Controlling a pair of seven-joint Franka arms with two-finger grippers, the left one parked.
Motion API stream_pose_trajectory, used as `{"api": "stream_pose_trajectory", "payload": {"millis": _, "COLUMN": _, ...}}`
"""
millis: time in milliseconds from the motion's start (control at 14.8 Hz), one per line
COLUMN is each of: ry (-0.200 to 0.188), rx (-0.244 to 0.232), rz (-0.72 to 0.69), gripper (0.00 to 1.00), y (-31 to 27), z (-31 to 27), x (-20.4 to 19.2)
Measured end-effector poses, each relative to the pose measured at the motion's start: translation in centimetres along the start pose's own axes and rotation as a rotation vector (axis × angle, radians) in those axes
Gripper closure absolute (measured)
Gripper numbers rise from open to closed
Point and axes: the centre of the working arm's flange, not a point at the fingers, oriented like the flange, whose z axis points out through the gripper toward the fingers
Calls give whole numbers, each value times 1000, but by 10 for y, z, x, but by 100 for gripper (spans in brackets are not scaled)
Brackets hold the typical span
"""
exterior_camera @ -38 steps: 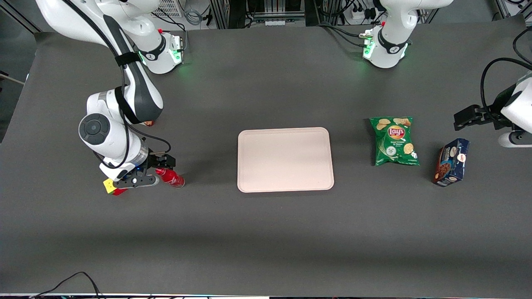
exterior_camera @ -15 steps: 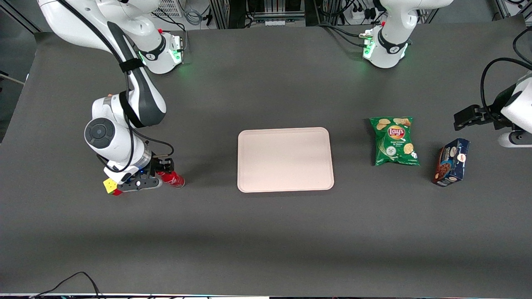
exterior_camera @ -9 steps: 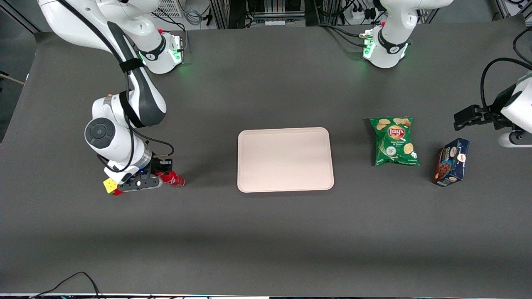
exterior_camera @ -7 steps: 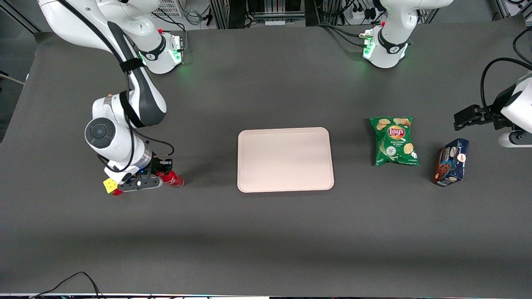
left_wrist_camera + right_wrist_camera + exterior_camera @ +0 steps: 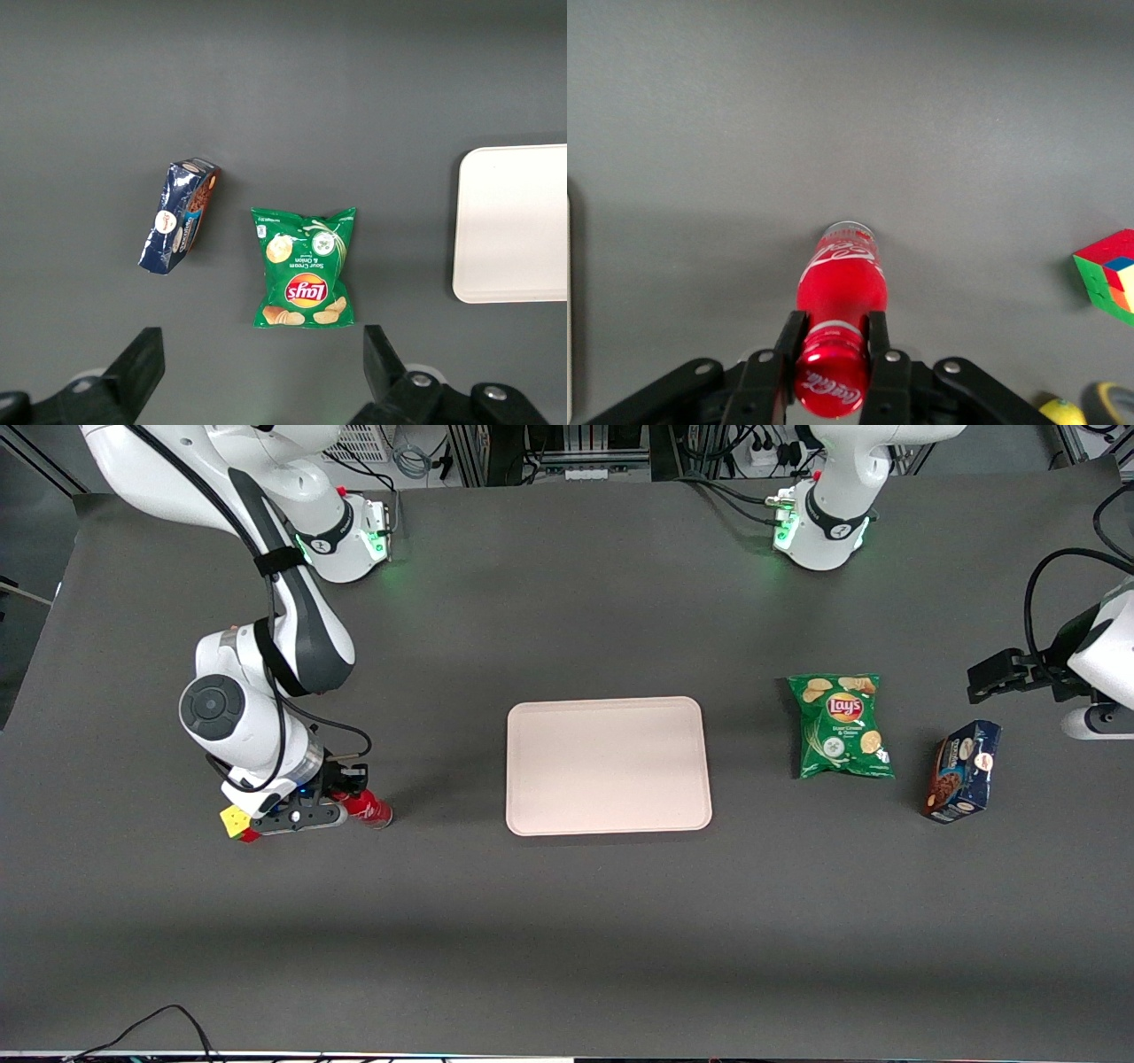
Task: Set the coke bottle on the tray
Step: 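Lift the held bottle up off the table, then carry the bottle over the white tray and lower it onto the tray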
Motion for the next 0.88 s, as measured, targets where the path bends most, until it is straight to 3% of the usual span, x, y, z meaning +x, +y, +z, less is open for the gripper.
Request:
{"api": "stream_pose_trajectory", "payload": {"millis": 539, "ry": -22, "rx": 12, "rz": -13, "gripper": 68, "y": -7, "z": -201, "x": -12}}
{"api": "stream_pose_trajectory", "payload": {"millis": 876, "ry": -17, "rx": 66, "rz": 34, "gripper": 68, "y": -49, "z": -261, "x": -18}}
